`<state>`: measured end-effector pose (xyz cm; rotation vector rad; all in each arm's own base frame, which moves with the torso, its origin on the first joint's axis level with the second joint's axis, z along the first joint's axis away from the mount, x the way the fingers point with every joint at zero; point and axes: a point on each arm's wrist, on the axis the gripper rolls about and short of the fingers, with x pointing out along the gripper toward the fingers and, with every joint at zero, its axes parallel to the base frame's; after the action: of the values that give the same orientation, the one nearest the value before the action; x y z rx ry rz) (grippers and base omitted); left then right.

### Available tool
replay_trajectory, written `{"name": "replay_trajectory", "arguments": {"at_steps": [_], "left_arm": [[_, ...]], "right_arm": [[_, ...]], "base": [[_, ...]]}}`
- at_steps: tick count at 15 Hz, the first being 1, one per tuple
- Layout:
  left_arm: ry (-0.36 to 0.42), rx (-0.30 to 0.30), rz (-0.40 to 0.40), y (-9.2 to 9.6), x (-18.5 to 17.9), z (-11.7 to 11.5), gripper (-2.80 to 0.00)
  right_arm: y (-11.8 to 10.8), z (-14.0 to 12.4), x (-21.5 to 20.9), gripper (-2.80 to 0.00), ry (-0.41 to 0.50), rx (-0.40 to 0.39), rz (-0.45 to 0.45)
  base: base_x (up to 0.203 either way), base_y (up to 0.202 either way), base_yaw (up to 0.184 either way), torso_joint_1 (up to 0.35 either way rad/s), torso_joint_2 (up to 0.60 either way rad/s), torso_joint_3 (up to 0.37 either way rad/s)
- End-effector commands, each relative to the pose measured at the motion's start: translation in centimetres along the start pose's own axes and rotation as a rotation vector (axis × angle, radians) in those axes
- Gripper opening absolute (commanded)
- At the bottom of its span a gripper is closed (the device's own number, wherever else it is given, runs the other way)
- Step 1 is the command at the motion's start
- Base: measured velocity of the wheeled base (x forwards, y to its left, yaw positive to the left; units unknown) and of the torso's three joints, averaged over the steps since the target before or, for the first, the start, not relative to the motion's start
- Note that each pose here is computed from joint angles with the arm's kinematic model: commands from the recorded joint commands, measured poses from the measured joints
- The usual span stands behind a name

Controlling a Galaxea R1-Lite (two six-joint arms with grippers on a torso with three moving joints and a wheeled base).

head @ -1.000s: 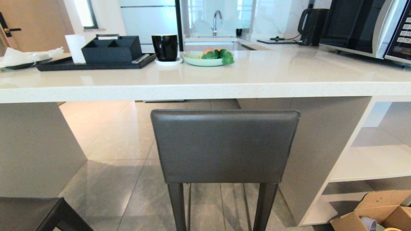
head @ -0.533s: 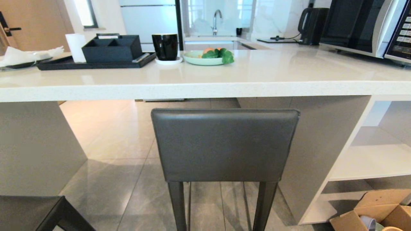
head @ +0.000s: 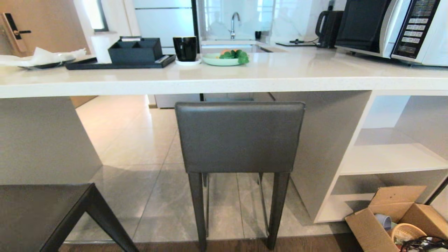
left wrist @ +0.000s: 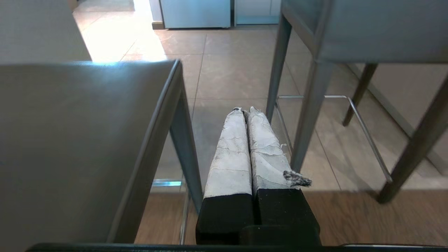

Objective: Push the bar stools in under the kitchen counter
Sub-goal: Push the gray chair back under the dining table

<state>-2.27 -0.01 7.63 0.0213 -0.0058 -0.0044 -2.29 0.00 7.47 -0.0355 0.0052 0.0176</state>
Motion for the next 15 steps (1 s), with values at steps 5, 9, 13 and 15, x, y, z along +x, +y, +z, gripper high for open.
{"name": "replay_trajectory", "arguments": {"at_steps": [5,9,13,15], "left_arm": [[0.001,0.000,0.000,0.00,0.01,0.01,-2.80],[0.001,0.000,0.000,0.00,0.01,0.01,-2.80],[0.001,0.000,0.000,0.00,0.01,0.01,-2.80],[0.001,0.000,0.000,0.00,0.01,0.01,-2.80]], "right_arm": [[-0.01,-0.02,0.02,-2.80,0.002,0.014,-0.002],[-0.01,0.01,0.01,-2.80,0.001,0.014,-0.002],[-0.01,0.01,0.01,-2.80,0.001,0.014,-0.002],[-0.01,0.01,0.01,-2.80,0.001,0.014,-0.002]], "base": [[-0.197,0.000,-0.003,0.003,0.00,0.001],[-0.198,0.000,0.000,0.002,0.00,0.003],[-0.197,0.000,0.000,0.003,0.00,0.002],[-0.199,0.000,-0.002,0.000,0.01,-0.003]]}}
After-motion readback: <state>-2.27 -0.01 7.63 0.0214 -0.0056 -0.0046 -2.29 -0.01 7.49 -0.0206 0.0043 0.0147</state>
